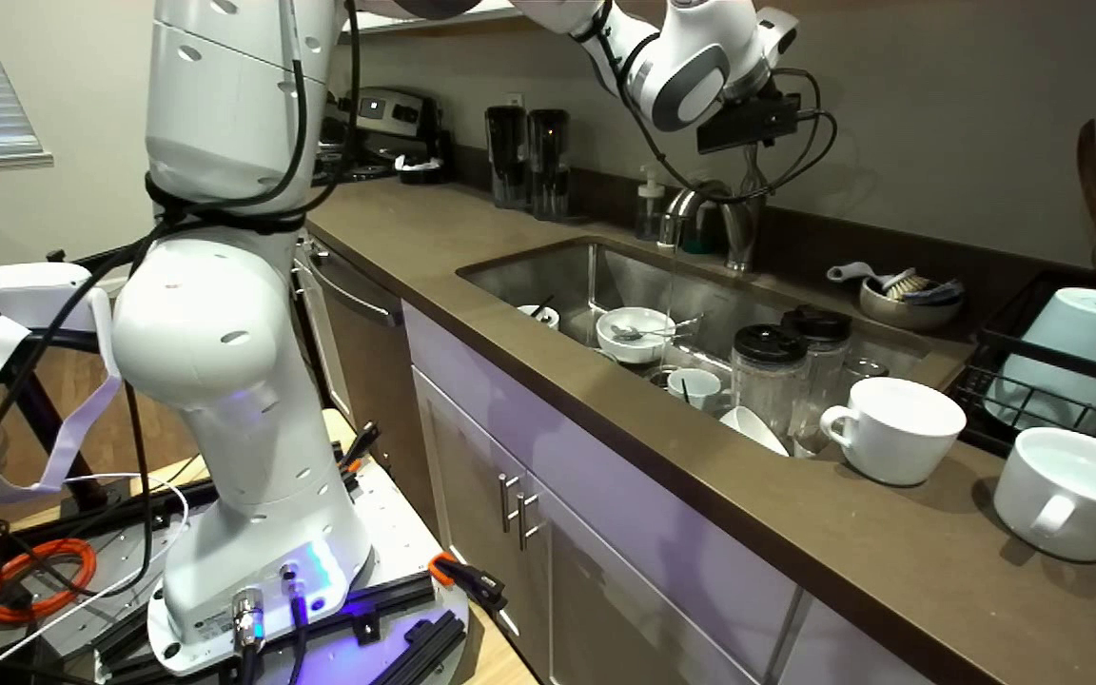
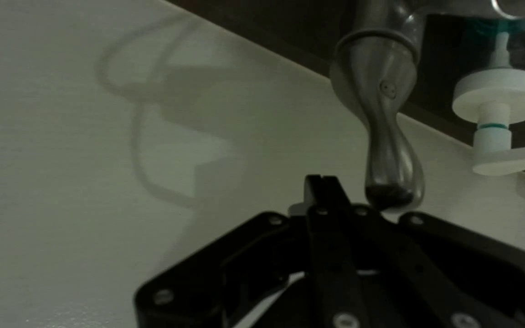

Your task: Push the faucet handle downwards

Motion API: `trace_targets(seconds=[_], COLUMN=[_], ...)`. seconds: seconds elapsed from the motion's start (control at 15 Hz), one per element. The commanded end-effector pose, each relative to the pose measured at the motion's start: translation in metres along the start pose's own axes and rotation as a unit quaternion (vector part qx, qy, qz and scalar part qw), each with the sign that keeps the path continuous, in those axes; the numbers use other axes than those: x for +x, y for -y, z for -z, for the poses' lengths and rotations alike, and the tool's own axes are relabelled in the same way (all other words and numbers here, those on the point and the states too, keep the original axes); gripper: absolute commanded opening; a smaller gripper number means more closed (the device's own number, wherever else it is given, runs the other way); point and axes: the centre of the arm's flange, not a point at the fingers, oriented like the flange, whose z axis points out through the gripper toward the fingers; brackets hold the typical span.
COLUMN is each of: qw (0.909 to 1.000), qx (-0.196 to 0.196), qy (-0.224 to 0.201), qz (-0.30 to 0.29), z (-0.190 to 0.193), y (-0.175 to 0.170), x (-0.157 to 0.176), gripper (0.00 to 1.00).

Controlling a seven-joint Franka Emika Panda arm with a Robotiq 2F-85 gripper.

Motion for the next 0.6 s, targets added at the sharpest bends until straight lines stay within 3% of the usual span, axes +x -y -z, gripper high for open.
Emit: trace_targets(seconds=[0.0,0.53], qw=[0.9997,0.9993], qx=[0.006,-0.012], qy=[0.008,0.009], qz=[-0.021,-0.035], z=[0.012,0.025], y=[0.016,0.052], x=[-0.008,-0.032], gripper=[0.04,0.04])
